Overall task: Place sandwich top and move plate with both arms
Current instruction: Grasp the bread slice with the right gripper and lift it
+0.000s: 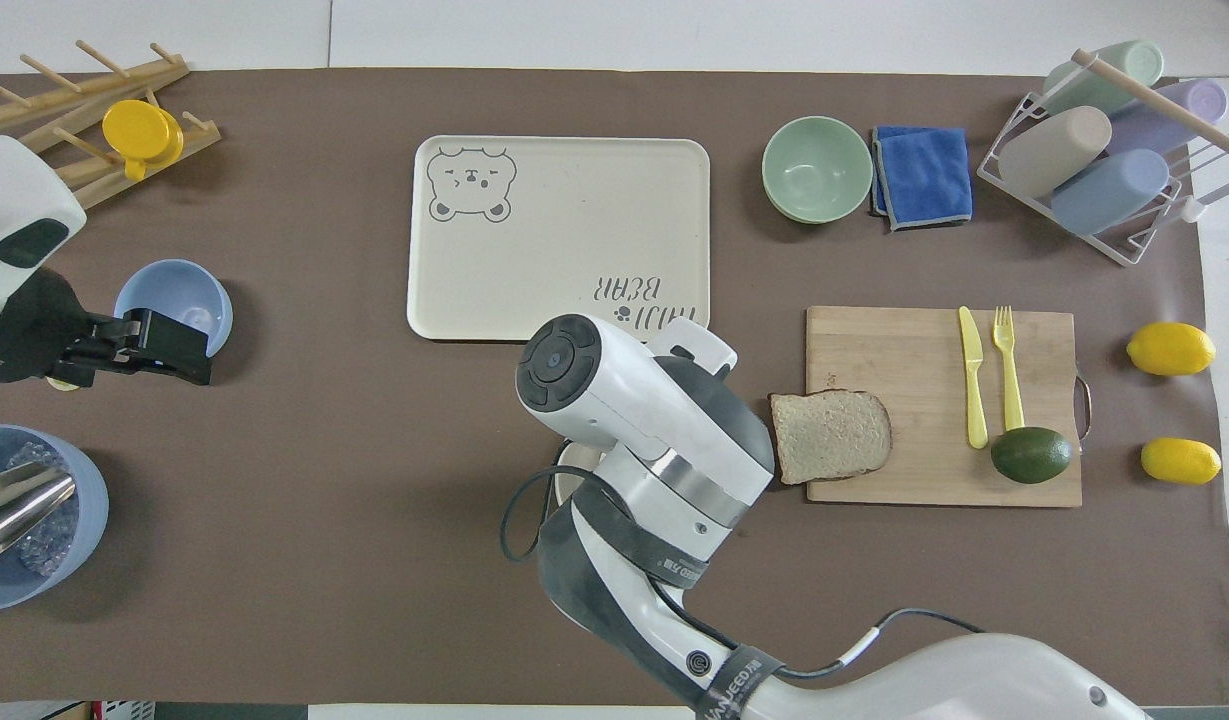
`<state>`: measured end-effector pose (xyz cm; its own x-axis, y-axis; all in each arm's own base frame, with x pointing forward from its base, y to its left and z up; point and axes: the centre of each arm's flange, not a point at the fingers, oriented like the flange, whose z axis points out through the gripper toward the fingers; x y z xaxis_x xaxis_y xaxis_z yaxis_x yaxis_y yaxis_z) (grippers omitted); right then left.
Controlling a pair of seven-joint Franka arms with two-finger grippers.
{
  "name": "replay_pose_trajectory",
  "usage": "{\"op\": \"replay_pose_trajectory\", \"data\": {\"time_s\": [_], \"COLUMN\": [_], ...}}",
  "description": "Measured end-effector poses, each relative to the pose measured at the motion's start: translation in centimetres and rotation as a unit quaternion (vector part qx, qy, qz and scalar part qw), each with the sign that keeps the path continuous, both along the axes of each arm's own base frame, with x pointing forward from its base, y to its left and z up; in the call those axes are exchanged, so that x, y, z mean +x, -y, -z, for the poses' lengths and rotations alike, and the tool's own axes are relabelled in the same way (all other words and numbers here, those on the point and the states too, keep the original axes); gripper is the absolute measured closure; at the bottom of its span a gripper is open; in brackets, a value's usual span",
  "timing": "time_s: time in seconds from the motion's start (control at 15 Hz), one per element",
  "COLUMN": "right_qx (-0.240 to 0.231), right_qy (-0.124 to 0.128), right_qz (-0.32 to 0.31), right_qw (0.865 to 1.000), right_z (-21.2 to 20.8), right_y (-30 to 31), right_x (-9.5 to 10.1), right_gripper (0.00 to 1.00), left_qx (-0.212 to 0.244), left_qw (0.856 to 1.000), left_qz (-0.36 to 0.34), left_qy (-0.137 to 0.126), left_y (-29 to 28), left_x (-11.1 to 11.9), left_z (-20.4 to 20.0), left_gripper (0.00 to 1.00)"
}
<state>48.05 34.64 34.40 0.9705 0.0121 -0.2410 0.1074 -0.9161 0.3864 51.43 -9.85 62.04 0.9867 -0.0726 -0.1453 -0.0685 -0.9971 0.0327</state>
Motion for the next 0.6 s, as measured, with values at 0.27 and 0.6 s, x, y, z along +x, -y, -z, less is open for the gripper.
{"op": "replay_pose_trajectory", "data": {"time_s": [0.27,0.6], "right_qx": [0.002,-0.030], "right_qy": [-0.005,-0.015], "right_qz": [0.001,-0.013], "right_qw": [1.000,0.999], "right_z": [1.0,4.3], "right_y": [0.9,5.7], "right_x": [0.2,0.5], "right_gripper": [0.36,0.32], "left_qx": [0.000,0.000], "left_qw": [1.000,1.000], "left_qz": [0.000,0.000], "left_qy": [0.000,0.000], "left_y": [0.0,0.0], "left_x": [0.0,0.0], "left_z": [0.0,0.0], "left_gripper": [0.00,0.00]}}
